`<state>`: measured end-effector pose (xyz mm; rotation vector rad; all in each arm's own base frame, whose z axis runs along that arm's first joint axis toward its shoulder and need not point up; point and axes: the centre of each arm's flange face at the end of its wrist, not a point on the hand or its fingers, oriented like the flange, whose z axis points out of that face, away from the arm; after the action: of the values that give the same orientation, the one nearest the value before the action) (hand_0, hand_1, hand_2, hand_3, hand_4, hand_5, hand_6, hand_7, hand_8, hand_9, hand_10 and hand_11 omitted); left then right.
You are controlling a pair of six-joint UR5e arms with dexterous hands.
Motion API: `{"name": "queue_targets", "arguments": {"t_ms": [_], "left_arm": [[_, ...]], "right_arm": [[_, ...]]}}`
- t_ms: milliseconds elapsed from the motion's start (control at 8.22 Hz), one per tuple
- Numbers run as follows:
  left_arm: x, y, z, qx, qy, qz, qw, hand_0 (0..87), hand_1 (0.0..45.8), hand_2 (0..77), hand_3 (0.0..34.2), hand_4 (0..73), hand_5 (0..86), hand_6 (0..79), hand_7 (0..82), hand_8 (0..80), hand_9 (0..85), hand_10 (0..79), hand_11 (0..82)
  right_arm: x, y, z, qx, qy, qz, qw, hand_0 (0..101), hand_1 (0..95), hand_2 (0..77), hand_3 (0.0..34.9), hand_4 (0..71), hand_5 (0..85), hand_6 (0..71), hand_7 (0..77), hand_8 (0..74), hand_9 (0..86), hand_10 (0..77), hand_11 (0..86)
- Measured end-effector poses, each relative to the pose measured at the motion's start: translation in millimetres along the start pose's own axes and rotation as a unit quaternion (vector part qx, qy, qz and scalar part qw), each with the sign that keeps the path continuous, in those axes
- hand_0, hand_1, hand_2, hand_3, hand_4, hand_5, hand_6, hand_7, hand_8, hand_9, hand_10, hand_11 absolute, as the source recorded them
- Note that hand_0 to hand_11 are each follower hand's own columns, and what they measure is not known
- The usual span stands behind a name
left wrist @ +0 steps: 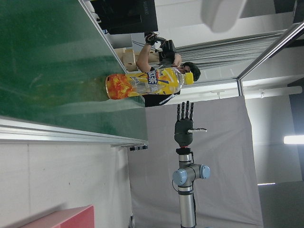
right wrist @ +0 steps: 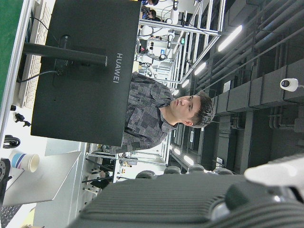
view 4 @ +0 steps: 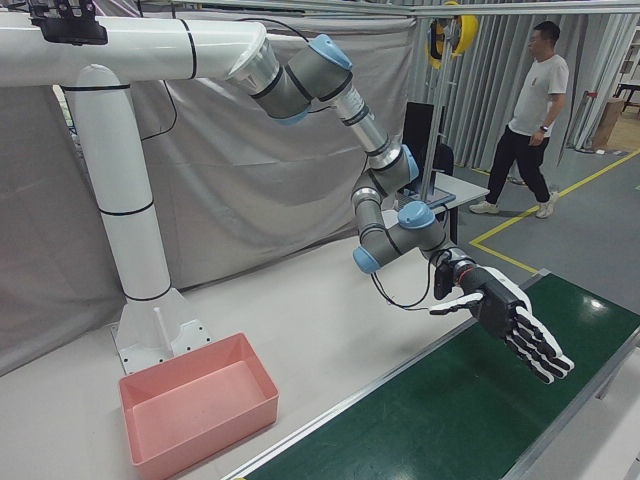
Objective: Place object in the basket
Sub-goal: 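Move the left hand over the conveyor toward the juice bottle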
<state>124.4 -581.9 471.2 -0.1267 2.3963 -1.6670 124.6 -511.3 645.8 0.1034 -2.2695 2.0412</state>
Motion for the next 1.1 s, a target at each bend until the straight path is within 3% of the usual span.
{"name": "queue_targets", "arguments": {"t_ms": [365,730,974,1095], "left_arm": [[-22.5,26.2,8.9,0.008,0.008,0.019,0.9998,78.4,13.6,0.0,0.1,1.1,12.0,0.0,0.5,0.0,0.5,0.5,3.8],[-100.2,83.9,42.4,0.016,-0.002,0.011,0.9998,77.8,13.6,0.0,0.1,1.1,10.9,0.0,0.5,0.0,0.5,0.5,3.8],[-124.6,109.5,55.5,0.012,-0.007,0.014,0.9998,75.8,13.6,0.0,0.1,0.5,10.9,0.0,0.5,0.0,0.5,0.5,2.7],[-128.8,119.4,61.8,0.008,-0.007,0.015,0.9998,67.2,8.7,0.0,0.2,1.1,15.8,0.0,0.5,0.0,0.5,0.5,2.7]], "right_arm": [[0.0,0.0,0.0,0.0,0.0,0.0,1.0,0,0.0,0.5,0.0,0.0,0.0,0.0,0.5,0.0,0.0,0.0,0.0],[-0.1,0.5,0.1,-0.001,0.0,0.0,1.0,0,0.0,0.5,0.0,0.0,0.0,0.0,0.5,0.0,0.0,0.0,0.0],[-0.1,0.7,0.1,-0.001,0.0,0.0,1.0,0,0.0,0.5,0.0,0.0,0.0,0.0,0.5,0.0,0.0,0.0,0.0],[-0.1,0.6,0.1,-0.001,0.0,0.0,1.0,0,0.0,0.5,0.0,0.0,0.0,0.0,0.5,0.0,0.0,0.0,0.0]]}}
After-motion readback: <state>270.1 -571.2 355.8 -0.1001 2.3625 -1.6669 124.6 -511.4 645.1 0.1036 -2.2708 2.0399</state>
